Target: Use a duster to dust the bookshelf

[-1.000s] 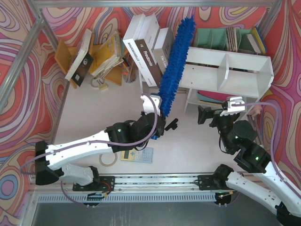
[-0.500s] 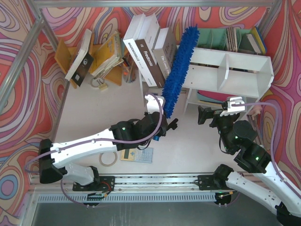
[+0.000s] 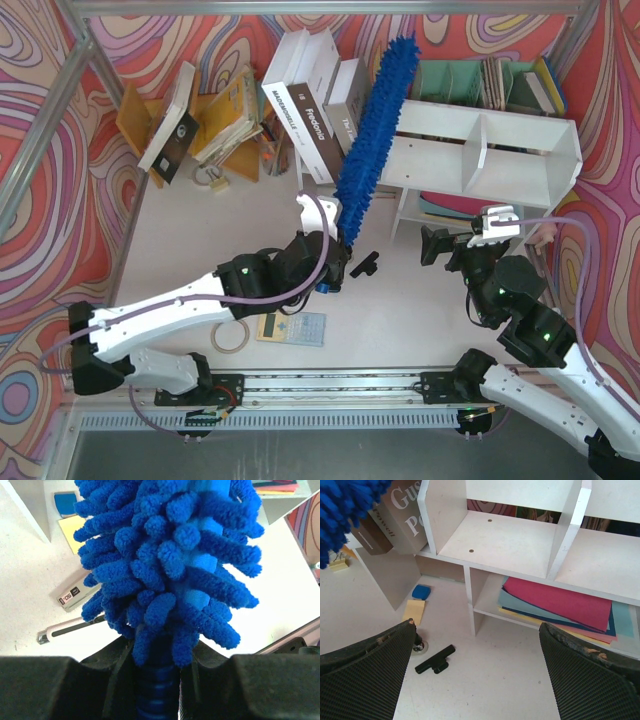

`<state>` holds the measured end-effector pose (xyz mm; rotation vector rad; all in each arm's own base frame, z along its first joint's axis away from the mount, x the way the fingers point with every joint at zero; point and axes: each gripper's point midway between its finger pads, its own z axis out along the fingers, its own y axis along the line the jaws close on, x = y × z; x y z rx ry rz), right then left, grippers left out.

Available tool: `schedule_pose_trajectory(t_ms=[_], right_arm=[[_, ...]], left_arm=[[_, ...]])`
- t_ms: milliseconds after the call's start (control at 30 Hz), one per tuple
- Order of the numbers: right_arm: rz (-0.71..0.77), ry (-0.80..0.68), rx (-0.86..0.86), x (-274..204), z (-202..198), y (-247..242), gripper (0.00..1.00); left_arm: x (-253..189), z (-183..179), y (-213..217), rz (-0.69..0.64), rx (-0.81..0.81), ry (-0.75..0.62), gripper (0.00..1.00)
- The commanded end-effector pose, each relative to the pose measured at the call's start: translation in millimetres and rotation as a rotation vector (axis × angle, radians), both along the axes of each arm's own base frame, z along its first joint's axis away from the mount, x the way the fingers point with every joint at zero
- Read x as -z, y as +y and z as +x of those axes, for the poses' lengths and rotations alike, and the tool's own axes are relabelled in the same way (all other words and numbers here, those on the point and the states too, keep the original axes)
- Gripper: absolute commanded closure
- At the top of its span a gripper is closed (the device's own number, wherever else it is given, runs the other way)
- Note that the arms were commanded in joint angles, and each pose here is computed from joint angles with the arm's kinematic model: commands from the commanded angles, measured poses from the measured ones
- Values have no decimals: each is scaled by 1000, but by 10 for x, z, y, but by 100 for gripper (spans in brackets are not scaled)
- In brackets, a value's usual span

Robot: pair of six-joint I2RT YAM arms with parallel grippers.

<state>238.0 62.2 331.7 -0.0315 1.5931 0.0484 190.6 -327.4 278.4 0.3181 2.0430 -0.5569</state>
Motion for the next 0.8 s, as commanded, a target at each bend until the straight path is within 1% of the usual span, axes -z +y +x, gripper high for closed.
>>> schedule_pose_trajectory(t_ms=[0,167,300,433,633,767], right_arm=[[19,-4,16,-15,-1,-26,1],[20,-6,18,-15,-8,-35,1],[18,-8,19,-16,-11,-41,1],[19,-8,18,-16,-9,-38,1],[17,-6,15,-13,-2,-27,1],[14,-3,16,-4,6,-22,1]], left_arm=[[56,31,-103,21,8,33,100],[239,-13,-301,13,43,95,100],[263,-28,-361,8,63,102,100],[142,22,-204,34,74,8,100],[13,114,210,62,49,-182,100],[-126,130,398,6,28,-274,100]])
